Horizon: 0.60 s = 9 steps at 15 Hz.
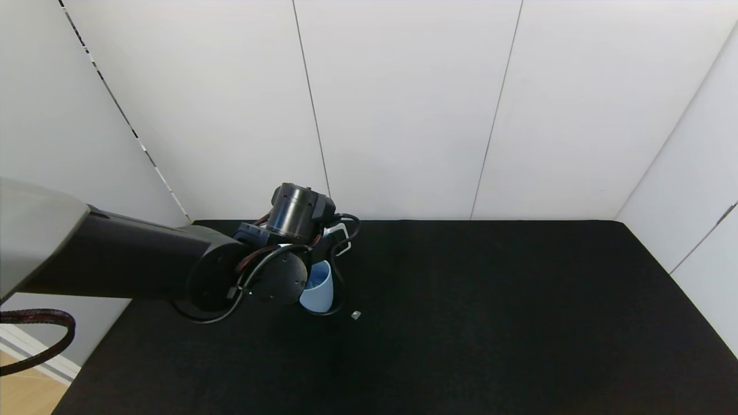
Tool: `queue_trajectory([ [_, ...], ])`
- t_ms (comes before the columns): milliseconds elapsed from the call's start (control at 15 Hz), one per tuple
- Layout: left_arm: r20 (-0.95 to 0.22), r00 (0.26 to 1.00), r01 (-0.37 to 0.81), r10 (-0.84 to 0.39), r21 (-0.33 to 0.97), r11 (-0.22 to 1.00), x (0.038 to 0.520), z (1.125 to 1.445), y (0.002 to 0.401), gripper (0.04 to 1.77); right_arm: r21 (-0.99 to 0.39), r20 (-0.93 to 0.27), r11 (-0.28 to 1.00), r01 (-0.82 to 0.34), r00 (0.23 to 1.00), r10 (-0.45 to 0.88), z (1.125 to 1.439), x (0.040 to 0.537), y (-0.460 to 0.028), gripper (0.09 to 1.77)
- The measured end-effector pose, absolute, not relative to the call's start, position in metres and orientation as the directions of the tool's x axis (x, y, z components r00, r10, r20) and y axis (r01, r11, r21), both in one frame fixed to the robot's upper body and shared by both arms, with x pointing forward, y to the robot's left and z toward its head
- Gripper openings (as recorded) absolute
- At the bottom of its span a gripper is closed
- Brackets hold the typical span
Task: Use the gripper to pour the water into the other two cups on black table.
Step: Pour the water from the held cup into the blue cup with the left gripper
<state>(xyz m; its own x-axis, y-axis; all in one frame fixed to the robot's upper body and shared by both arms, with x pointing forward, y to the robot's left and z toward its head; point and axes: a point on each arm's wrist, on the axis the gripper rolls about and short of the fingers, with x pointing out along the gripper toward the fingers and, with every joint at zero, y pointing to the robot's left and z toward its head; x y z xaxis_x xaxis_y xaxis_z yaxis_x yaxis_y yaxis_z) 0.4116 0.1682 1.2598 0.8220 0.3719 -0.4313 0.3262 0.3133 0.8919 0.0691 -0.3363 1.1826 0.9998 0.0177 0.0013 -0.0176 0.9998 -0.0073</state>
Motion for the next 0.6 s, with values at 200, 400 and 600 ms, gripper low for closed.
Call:
queue_trajectory([
  [200, -0.472, 0.827, 0.307, 0.306, 0.834, 0.458, 0.406, 1.260, 0.174, 1.25, -0.007, 0.001, 1.000, -0.017, 1.000, 0.017, 1.183, 0.069, -0.336, 1.71],
  [400, -0.508, 0.819, 0.241, 0.266, 0.726, 0.644, 0.399, 1.259, 0.185, 1.25, -0.008, 0.001, 1.000, -0.017, 1.000, 0.017, 1.183, 0.069, -0.336, 1.71],
  [600, -0.550, 0.816, 0.230, 0.181, 0.595, 0.770, 0.391, 1.265, 0.205, 1.25, -0.007, 0.001, 1.000, -0.017, 1.000, 0.017, 1.183, 0.069, -0.336, 1.71],
])
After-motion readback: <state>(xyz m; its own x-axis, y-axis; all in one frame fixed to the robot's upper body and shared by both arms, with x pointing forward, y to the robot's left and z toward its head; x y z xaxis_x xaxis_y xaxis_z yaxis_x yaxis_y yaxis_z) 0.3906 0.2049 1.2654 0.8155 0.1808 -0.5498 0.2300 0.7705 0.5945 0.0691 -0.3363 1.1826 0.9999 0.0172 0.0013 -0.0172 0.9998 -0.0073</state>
